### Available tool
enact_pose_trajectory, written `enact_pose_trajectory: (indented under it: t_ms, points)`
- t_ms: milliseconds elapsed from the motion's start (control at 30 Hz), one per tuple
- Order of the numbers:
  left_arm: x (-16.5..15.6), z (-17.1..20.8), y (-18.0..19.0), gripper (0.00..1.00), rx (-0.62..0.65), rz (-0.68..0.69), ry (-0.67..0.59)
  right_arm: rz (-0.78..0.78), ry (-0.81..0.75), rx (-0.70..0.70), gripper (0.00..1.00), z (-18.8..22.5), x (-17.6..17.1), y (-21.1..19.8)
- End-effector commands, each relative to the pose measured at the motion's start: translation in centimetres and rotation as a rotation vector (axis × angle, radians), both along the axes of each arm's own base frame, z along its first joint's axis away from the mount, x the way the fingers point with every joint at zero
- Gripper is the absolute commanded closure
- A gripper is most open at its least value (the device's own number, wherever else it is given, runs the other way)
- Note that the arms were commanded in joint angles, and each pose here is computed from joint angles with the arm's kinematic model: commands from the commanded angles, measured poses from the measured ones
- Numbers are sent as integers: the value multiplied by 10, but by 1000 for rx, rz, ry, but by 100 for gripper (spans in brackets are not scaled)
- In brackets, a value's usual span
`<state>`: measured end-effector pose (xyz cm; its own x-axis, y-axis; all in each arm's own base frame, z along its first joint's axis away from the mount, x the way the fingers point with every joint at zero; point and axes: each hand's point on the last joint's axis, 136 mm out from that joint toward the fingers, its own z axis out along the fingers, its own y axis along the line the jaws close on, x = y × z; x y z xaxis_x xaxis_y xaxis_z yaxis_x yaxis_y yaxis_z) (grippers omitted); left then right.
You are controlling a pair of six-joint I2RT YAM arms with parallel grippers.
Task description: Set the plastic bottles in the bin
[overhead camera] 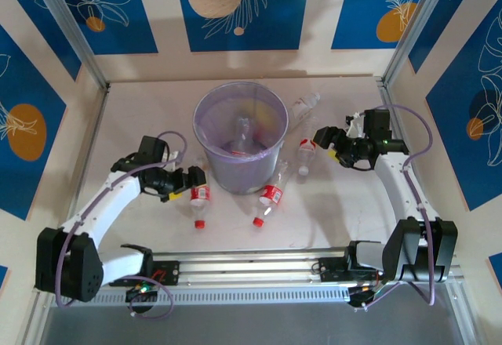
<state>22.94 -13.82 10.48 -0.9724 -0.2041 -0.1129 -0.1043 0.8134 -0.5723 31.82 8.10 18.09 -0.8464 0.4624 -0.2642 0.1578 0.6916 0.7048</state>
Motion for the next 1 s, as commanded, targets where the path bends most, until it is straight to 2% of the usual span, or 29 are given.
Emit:
enact_pose_trajectory:
  t_ms: [0, 233, 367, 567, 700, 967]
  points:
    - [4, -13, -11, 3, -84, 16, 11, 1, 0, -2, 19, 2, -6, -1]
    - [-4, -45, -4, 10, -8, -4, 70, -5, 2, 11, 20, 2, -6, -1]
    - [-3, -53, -13, 14, -23, -19, 83, -6, -5, 36, 19, 2, -6, 0]
    - [-5, -71, -9, 24, 52, -54, 113, -20, 8, 51, 19, -5, -8, -1]
    - [1, -67, -5, 36, 79, -52, 94, -27, 16, 49, 19, -8, -11, -3]
    - [14, -53, -4, 43, 109, -67, 54, -34, 21, 30, 19, -8, -12, -7]
